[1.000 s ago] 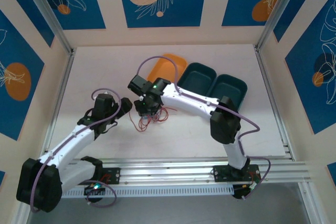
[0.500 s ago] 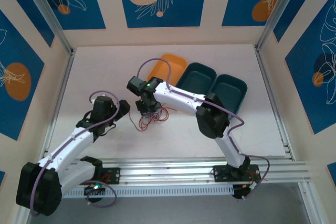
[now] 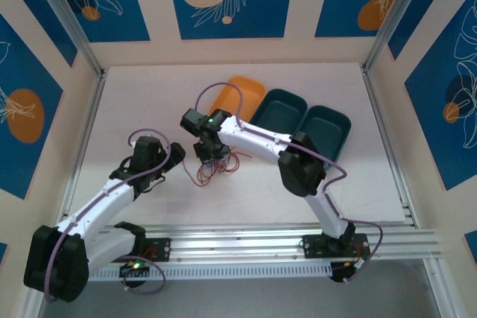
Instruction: Untangle the cables
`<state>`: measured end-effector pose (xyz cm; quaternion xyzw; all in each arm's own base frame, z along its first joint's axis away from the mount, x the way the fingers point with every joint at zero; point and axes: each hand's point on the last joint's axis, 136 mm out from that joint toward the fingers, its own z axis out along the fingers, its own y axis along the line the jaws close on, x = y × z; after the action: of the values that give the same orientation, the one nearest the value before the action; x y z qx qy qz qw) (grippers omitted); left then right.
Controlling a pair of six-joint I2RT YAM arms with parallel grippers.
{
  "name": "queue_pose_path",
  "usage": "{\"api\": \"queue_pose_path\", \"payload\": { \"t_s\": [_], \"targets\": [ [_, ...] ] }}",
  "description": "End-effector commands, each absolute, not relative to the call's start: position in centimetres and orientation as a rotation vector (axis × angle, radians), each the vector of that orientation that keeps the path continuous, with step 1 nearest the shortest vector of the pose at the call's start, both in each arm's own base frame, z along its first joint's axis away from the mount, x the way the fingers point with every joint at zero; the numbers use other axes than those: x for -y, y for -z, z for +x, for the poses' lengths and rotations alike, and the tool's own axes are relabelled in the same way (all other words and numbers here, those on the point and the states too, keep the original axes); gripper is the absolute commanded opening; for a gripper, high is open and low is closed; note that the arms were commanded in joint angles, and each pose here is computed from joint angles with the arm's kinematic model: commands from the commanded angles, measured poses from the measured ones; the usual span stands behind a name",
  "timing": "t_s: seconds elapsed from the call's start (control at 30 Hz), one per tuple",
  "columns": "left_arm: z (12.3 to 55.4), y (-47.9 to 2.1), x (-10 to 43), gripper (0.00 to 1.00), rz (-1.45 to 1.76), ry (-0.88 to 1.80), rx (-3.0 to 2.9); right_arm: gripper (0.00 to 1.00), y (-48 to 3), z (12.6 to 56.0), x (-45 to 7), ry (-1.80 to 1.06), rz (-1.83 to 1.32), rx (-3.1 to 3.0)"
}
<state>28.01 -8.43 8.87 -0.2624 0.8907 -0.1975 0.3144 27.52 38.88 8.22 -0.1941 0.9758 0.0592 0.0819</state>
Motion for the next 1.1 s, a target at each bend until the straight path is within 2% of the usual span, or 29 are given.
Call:
{"api": "queue_pose_path", "payload": {
  "t_s": [0.0, 0.1, 0.37, 0.4, 0.53, 0.63, 1.07],
  "targets": [
    [27.9, -8.5, 8.3, 0.94, -0.719, 0.538, -2.349, 0.20, -7.2, 27.4, -39.0, -0.179, -0.567, -2.943],
    [27.9, -8.5, 8.3, 0.94, -0.719, 0.540, -2.348, 0.23, -6.7, 27.4, -39.1, -0.180, -0.570, -2.951],
    [27.8, -8.3, 8.3, 0.94, -0.719, 0.538, -2.351, 0.23, -5.5, 27.3, -38.8, -0.152, -0.557, -2.981],
    [27.8, -8.3, 8.3, 0.94, -0.719, 0.538, -2.351, 0.22, -5.4, 27.3, -38.8, -0.148, -0.557, -2.983],
    [27.9, -8.4, 8.3, 0.94, -0.710, 0.540, -2.352, 0.07, -6.1, 27.3, -38.9, -0.165, -0.561, -2.975],
    [28.1, -8.8, 8.5, 0.95, -0.686, 0.545, -2.350, 0.00, -7.9, 27.3, -39.5, -0.216, -0.584, -2.935],
    [30.4, -12.7, 12.1, 0.94, -0.441, 0.781, -2.218, 0.00, -19.6, 27.1, -41.4, -0.601, -0.676, -2.664]
  ]
}}
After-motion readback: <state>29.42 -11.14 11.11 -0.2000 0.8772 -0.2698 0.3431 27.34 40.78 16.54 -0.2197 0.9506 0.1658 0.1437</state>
